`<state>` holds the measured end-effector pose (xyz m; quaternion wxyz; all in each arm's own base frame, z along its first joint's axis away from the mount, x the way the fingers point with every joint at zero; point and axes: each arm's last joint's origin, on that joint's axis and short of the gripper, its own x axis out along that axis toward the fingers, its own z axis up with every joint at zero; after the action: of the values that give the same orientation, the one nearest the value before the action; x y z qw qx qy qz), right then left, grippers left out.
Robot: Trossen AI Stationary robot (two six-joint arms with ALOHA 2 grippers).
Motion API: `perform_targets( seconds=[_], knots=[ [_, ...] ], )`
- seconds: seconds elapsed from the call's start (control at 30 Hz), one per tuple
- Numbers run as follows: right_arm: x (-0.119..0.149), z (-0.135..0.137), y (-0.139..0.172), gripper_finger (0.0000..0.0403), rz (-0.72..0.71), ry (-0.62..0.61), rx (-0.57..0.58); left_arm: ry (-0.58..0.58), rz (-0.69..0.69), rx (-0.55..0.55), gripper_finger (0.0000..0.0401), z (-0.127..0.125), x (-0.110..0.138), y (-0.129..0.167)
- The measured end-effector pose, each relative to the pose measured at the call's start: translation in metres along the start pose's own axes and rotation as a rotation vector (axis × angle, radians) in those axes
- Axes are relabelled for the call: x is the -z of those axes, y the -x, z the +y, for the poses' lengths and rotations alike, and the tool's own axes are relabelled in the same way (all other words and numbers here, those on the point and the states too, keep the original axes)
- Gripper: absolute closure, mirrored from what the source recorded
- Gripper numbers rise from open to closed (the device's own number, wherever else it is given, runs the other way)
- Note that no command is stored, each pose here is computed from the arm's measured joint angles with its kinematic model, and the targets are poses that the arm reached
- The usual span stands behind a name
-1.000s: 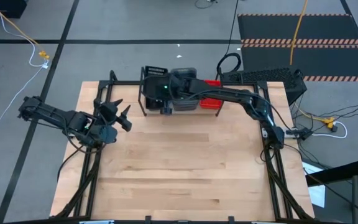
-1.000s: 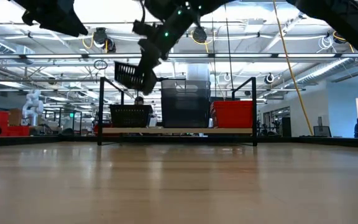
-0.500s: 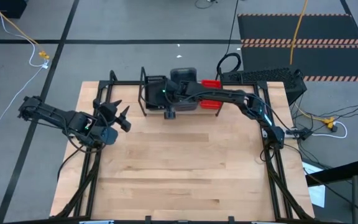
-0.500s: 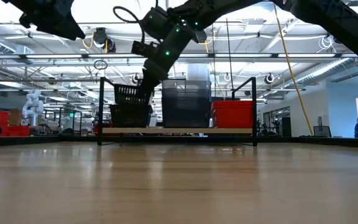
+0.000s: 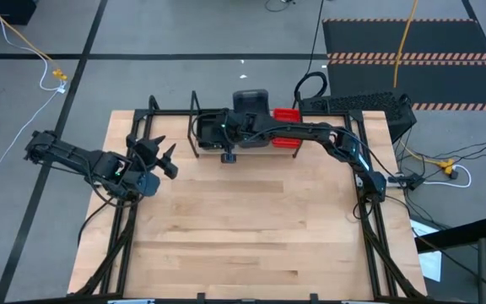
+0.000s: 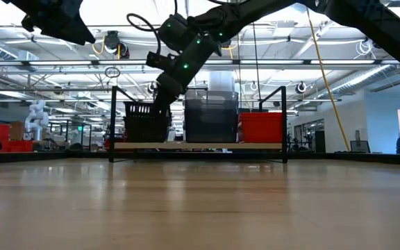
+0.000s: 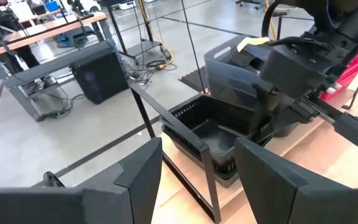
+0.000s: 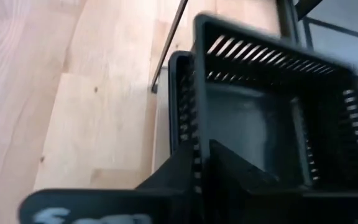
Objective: Stack baskets on shelf by color
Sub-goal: Stack the black bin on top of the other black bins on the shelf
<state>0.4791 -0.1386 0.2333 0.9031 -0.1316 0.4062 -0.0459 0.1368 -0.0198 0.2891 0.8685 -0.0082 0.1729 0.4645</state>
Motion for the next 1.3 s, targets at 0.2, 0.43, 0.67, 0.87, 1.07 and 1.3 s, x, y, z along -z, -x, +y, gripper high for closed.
perform_targets(
  seconds=[0.2,0.43,0.67,0.87,1.07,1.3],
  knots=[
    [-0.003,-0.001,0.000,0.0314,-0.027,-0.022,0.013,0.000,0.000,0.000,0.0197,0.000,0.000,0.000],
    [-0.018,-0.007,0.029,0.0266,-0.102,-0.039,0.042,-0.017,0.009,-0.006,0.0197,-0.001,0.005,-0.002],
    [-0.039,-0.010,0.129,0.0260,-0.189,0.012,0.043,-0.022,0.026,-0.013,0.0197,0.000,0.010,-0.005],
    [-0.004,0.007,0.180,0.0273,-0.218,-0.045,-0.007,-0.011,0.040,-0.001,0.0197,-0.003,0.011,-0.006],
    [0.061,0.037,0.200,0.0287,-0.376,-0.152,0.024,-0.050,0.014,-0.001,0.0197,-0.024,0.003,-0.020],
    [0.128,0.082,0.206,0.0303,-0.481,-0.242,-0.031,-0.246,0.020,0.137,0.0220,-0.069,-0.005,-0.060]
  ],
)
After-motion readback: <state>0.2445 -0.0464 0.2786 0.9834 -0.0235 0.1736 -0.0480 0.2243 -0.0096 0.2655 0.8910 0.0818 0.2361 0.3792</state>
